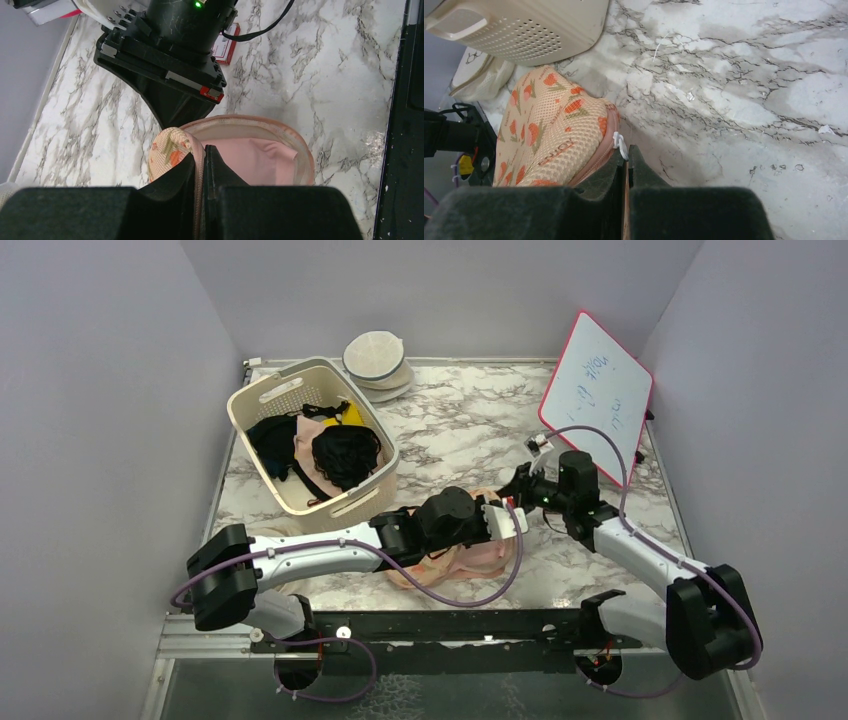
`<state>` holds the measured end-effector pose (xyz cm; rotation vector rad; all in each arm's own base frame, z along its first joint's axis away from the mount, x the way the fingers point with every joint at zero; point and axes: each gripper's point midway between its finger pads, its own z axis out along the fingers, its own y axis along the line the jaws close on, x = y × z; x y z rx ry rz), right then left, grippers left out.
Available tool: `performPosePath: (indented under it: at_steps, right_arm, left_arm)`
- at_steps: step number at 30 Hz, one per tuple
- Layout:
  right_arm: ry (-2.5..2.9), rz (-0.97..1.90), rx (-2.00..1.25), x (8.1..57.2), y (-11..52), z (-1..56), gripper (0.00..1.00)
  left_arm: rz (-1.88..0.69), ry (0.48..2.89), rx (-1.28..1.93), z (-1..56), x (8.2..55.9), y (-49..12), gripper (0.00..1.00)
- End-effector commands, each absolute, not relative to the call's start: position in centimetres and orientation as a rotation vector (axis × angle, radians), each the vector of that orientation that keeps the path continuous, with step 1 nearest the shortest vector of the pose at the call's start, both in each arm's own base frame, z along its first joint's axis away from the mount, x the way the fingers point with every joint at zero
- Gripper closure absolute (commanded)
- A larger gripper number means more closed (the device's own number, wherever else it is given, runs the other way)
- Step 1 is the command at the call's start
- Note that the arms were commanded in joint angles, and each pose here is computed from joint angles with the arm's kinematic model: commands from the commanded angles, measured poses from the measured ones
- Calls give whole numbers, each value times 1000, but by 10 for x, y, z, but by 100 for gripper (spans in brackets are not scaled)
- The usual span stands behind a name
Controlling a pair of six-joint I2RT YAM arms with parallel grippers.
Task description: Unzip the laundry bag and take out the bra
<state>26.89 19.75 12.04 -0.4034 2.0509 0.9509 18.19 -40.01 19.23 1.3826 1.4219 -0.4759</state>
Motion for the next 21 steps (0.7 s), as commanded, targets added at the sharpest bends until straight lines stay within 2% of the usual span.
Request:
performPosePath:
  at_steps: [1,3,7,9,13,18,21]
  right_arm:
    - [2056,906,-332,282,193,120,99]
    - [2114,827,-247,285,181,115,95]
    - [2152,743,-164,281,165,120,75]
    - [2178,680,-99,279,154,121,64]
    - [2203,551,61,274,128,127,38]
    - [2168,592,98,259,126,144,25]
    - [2157,623,81,251,128,154,24]
  left_arm:
    - [-543,1328,1333,222,173,-408,100]
    - [-498,1350,1310,220,181,-406,100]
    - [-409,1432,1255,210,200,-403,100]
    - [-403,1463,1246,204,206,-404,100]
    - [-421,1516,1231,199,211,-408,100]
    - [-448,1546,1195,199,218,-407,100]
    - [-447,1559,1190,198,221,-407,98]
